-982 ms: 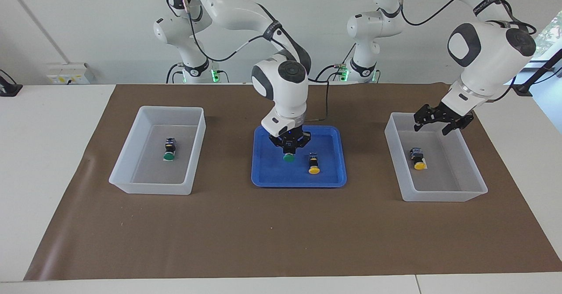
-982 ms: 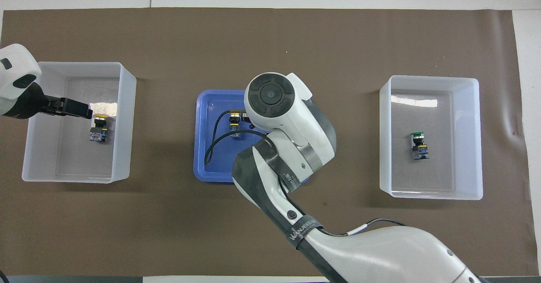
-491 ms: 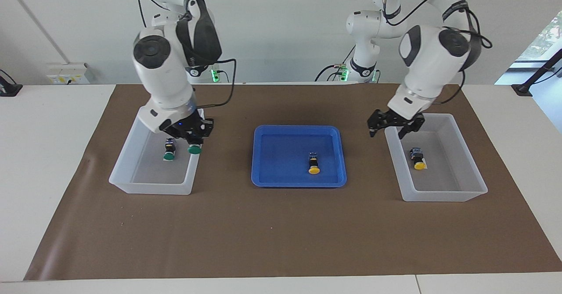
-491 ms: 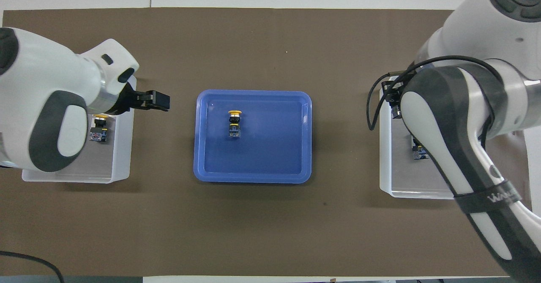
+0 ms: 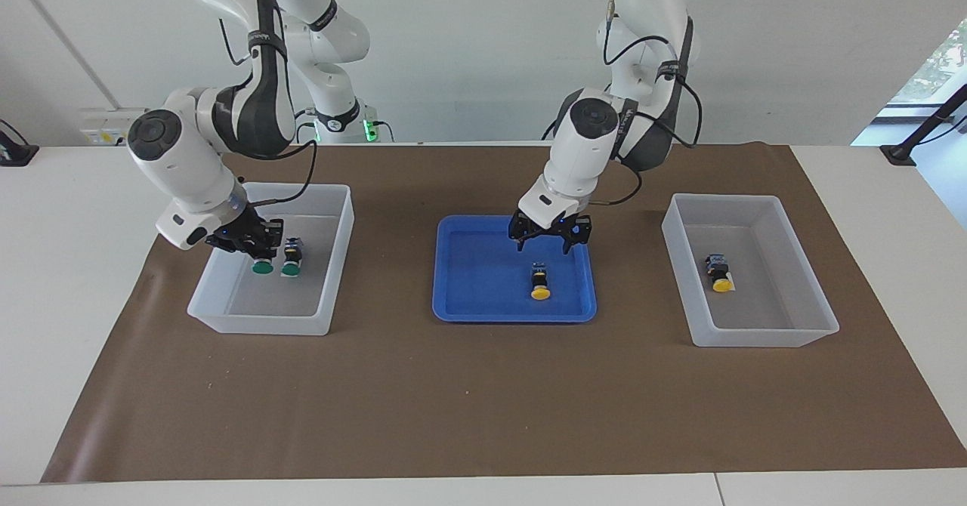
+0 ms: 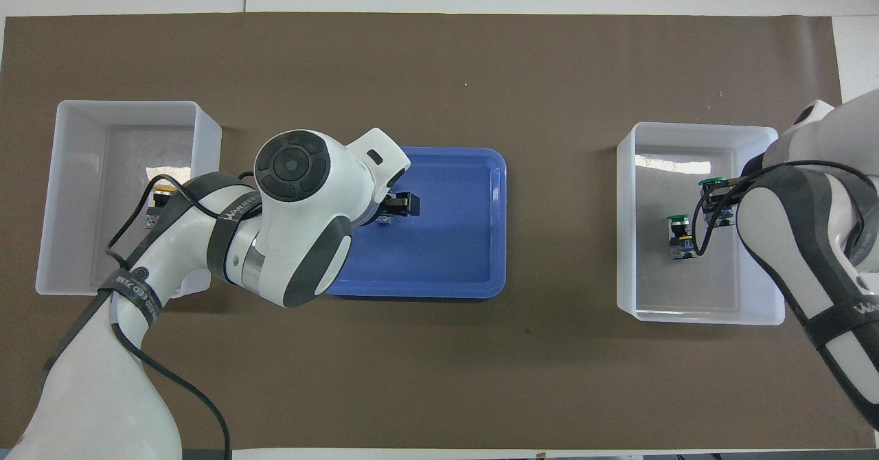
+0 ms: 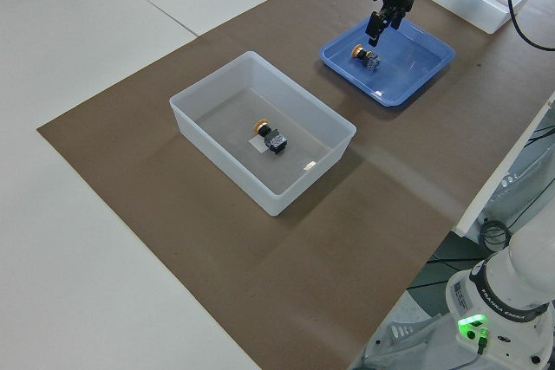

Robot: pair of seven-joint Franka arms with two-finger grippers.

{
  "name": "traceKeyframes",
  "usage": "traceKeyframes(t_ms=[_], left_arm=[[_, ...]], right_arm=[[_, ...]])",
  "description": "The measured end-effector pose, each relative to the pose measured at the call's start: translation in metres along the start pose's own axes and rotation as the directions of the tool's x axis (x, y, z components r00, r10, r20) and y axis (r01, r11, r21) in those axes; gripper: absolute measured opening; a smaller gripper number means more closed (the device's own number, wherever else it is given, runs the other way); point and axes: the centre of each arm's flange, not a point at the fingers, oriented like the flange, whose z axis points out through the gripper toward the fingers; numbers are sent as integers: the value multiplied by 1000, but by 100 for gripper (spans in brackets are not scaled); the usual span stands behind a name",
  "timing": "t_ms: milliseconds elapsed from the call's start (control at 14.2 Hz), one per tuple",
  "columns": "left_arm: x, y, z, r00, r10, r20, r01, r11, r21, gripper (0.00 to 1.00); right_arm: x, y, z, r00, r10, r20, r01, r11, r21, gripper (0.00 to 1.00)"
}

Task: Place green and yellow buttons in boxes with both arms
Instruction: 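Release the green button in the box while the left gripper grasps the yellow button, then carry the yellow button to the left box while the right gripper withdraws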

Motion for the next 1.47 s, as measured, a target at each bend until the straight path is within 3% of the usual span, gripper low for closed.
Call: traceKeyframes(t_ms=[140,351,491,632,772,1053,1263,1474], left_arm=[[1,4,33,1000,-4,-15,5,1000,29,100],[2,6,58,1000,14,-22,-13,998,57,100],[3,4,59,999,25,-28,-23,997,71,100],[4,3,59,999,28,-29,-26,997,74,94],[4,3,59,999,27,-29,-25,997,74,72],[4,3,59,999,21,-30,-19,997,74,33],[9,2,49,999,-7,-40,9,997,71,33],[43,-41,-46,992,-118,-43,121,990,78,33]], right_arm=[[-20,-9,28,1000,-10,-28,10,1000,-4,32],[-25,-7,21,999,-6,-51,5,1000,-6,37],[-21,-7,8,999,-7,-42,7,1000,-4,58],[-9,-9,-33,1000,-15,-22,15,1000,1,78],[3,-12,-101,1000,-24,-20,24,1000,3,99],[-7,-12,-212,999,-21,-33,21,1000,2,100],[-19,-3,-240,1000,-2,-30,2,1000,5,100],[-24,-2,-235,1000,10,-1,-10,1000,11,100]])
